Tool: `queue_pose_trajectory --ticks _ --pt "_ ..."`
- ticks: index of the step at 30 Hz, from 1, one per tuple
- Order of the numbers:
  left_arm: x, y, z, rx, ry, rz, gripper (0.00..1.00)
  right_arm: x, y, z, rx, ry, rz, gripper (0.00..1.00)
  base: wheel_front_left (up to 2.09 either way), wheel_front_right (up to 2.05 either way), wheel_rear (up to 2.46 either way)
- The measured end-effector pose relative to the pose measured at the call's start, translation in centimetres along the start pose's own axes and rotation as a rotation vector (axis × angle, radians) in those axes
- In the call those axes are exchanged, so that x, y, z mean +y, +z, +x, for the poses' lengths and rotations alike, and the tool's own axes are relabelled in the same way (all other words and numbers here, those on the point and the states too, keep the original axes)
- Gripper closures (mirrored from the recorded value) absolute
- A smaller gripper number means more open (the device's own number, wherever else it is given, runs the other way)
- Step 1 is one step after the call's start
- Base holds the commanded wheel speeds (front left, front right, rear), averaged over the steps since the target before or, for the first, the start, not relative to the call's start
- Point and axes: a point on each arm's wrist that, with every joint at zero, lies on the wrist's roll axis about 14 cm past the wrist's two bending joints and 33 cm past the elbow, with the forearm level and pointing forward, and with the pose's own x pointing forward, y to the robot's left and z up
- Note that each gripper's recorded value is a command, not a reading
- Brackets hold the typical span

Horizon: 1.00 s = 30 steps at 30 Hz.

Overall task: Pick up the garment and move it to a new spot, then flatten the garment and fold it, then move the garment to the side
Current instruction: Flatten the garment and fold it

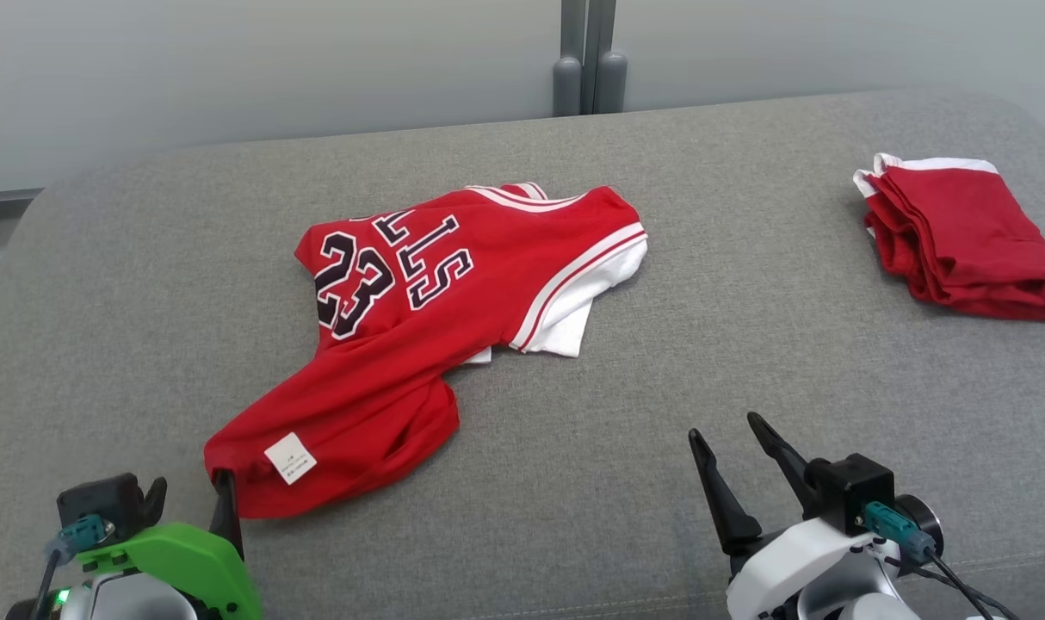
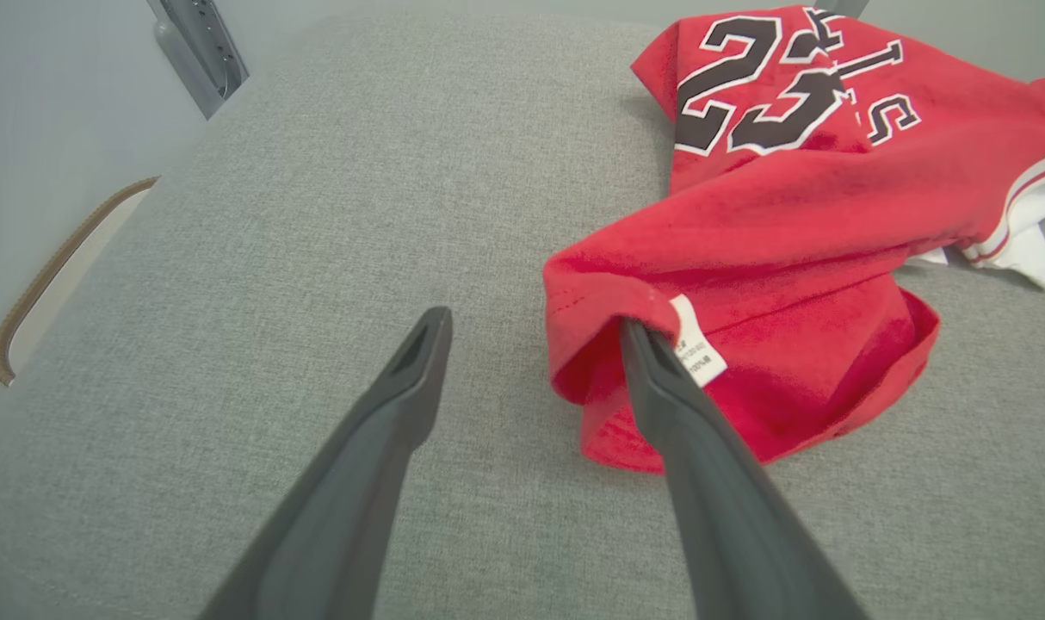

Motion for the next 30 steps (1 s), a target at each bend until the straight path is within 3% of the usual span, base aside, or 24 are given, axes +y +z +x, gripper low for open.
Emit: queue_pose_trajectory --ticks 10,16,21,30 --pt "2.9 -1.2 -2.0 -0.023 0.074 -0.113 0.0 0.5 0.2 0.3 -0.005 0.019 -0.003 0.0 0.0 0.0 0.0" --pt "5.0 2.0 -3.2 -0.216 0.153 -0.169 0.0 1.2 0.1 0.5 0.001 0.041 -0.005 0.0 0.0 0.0 0.0" --pt "4.1 4.6 -4.4 -0.388 0.122 -0.262 0.0 1.9 0.2 0.8 0.002 0.065 -0.008 0.0 0.0 0.0 0.0" --pt "1.5 6.6 -6.0 -0.526 0.035 -0.279 0.0 2.4 0.6 0.8 -0.015 0.078 0.001 0.0 0.0 0.0 0.0"
